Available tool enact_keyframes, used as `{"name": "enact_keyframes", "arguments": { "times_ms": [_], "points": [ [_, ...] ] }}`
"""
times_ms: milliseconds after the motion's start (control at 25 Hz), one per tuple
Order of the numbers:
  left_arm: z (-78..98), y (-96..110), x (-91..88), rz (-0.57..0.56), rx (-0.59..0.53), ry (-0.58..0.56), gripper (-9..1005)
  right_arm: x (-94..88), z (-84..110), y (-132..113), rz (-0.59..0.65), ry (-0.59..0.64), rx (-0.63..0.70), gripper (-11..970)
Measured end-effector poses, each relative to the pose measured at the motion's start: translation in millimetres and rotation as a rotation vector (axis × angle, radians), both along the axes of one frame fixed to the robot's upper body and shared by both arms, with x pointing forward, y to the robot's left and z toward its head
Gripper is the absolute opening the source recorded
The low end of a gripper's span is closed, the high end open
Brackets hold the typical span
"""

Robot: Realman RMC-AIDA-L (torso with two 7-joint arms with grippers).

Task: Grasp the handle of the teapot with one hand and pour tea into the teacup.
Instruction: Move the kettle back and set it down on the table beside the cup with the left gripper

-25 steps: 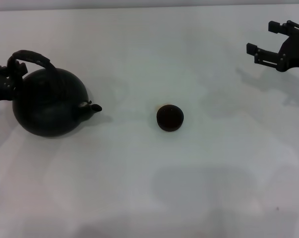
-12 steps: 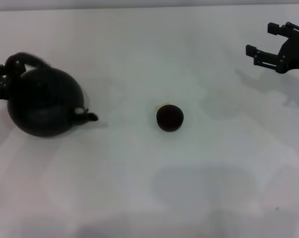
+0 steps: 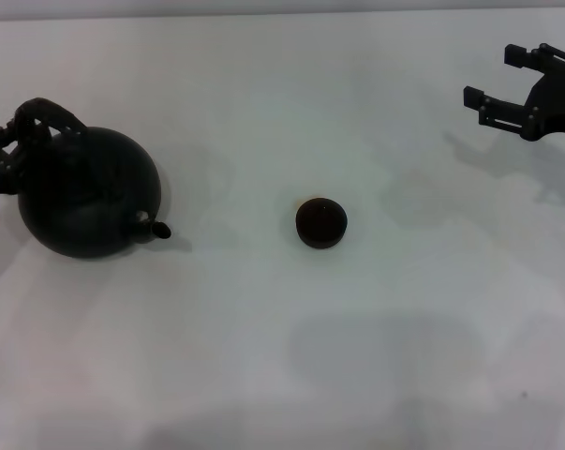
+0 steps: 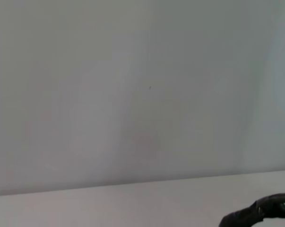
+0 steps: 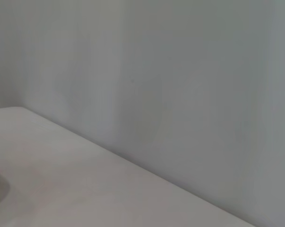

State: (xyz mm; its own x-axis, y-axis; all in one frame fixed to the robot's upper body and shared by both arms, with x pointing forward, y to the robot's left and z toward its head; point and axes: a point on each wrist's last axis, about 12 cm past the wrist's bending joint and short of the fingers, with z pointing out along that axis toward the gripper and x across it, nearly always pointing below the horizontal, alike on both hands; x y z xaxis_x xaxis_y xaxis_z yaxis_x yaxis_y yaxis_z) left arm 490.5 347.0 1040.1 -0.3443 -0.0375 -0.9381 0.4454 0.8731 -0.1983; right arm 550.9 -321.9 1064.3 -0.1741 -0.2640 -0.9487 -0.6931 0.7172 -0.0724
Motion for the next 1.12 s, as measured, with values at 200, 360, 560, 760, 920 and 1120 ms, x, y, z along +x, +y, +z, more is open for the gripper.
{"name": "enact_keyframes", "arguments": {
  "times_ms": [200,360,560,760,920,1120],
  "points": [
    [-3.3,4,-2.7,0.022,-0.006,0.007,312,0.1,0.1,0,0.001,0.000,-0.001,841],
    [-6.1,4,-4.9,0.021,0.009,0.000,347,0.2,0.1,0,0.004,0.001,-0.002,841],
    [-5.5,2,-5.3,0.002,0.012,-0.008,498,0.7,0.3,1,0.006,0.002,-0.001,841],
    [-0.3,-3,-6.0,-0.059,0.020,-0.053,682,0.6,0.2,1,0.006,0.004,-0.001,841],
    [2.0,-6,-8.4,-0.094,0.019,-0.078,766,0.6,1.5,-2,-0.002,0.006,0.001,841],
    [2.4,-5,-16.8,-0.111,0.031,-0.113,769,1.6,5.5,-12,-0.015,0.003,-0.011,841]
  ]
}}
